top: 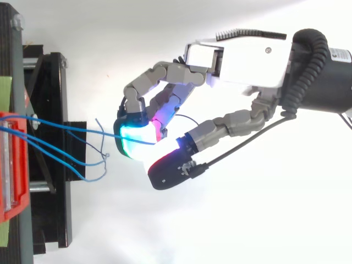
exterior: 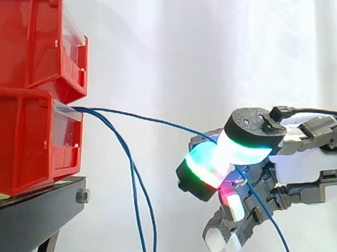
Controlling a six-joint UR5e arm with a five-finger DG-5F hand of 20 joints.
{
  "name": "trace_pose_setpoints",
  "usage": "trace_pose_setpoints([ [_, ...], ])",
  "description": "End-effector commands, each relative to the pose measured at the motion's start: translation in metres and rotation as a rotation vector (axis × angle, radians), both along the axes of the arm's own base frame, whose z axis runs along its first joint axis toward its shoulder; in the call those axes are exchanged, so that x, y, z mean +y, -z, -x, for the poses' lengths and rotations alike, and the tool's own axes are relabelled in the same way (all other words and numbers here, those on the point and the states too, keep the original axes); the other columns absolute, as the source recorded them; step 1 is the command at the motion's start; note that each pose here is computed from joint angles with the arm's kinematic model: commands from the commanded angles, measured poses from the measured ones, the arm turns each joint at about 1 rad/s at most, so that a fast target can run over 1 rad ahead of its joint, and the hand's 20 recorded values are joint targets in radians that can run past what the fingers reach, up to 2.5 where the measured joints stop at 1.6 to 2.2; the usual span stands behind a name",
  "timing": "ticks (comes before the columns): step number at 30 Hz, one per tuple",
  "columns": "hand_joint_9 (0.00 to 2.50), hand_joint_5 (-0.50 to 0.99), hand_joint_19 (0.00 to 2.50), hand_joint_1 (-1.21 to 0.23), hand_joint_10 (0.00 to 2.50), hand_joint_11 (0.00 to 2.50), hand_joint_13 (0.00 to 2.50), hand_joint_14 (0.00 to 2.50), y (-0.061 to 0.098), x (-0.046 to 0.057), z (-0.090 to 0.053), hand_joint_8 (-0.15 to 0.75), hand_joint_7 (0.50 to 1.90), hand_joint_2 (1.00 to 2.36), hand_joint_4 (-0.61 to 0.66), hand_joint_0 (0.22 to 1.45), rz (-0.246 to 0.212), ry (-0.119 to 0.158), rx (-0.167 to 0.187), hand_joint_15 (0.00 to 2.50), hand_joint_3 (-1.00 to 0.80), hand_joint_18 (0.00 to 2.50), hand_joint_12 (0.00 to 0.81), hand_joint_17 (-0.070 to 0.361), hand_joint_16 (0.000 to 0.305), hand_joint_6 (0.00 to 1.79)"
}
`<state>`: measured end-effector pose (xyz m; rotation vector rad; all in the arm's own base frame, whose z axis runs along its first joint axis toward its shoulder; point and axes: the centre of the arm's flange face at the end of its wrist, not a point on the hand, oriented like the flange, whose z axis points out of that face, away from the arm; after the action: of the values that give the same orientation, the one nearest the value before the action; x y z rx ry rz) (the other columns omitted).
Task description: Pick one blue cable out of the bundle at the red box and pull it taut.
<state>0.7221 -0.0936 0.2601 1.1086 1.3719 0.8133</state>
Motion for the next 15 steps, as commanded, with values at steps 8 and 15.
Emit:
trace_pose_setpoints([
  [8,1.06,-0.05,0.43,-0.42,0.01,0.52,0.77,0.01,-0.0002,-0.0002,-0.0001,0.173,1.22,1.0,0.0,0.52,0.001,0.0,-0.001,0.42,-0.5,0.58,0.364,0.103,0.046,0.6],
  [15,1.09,-0.05,0.42,-0.62,0.01,0.55,0.79,0.01,-0.0007,-0.0002,-0.0008,0.197,1.21,1.01,0.0,0.56,-0.001,0.0,-0.008,0.41,-0.38,0.6,0.388,0.111,0.049,0.63],
])
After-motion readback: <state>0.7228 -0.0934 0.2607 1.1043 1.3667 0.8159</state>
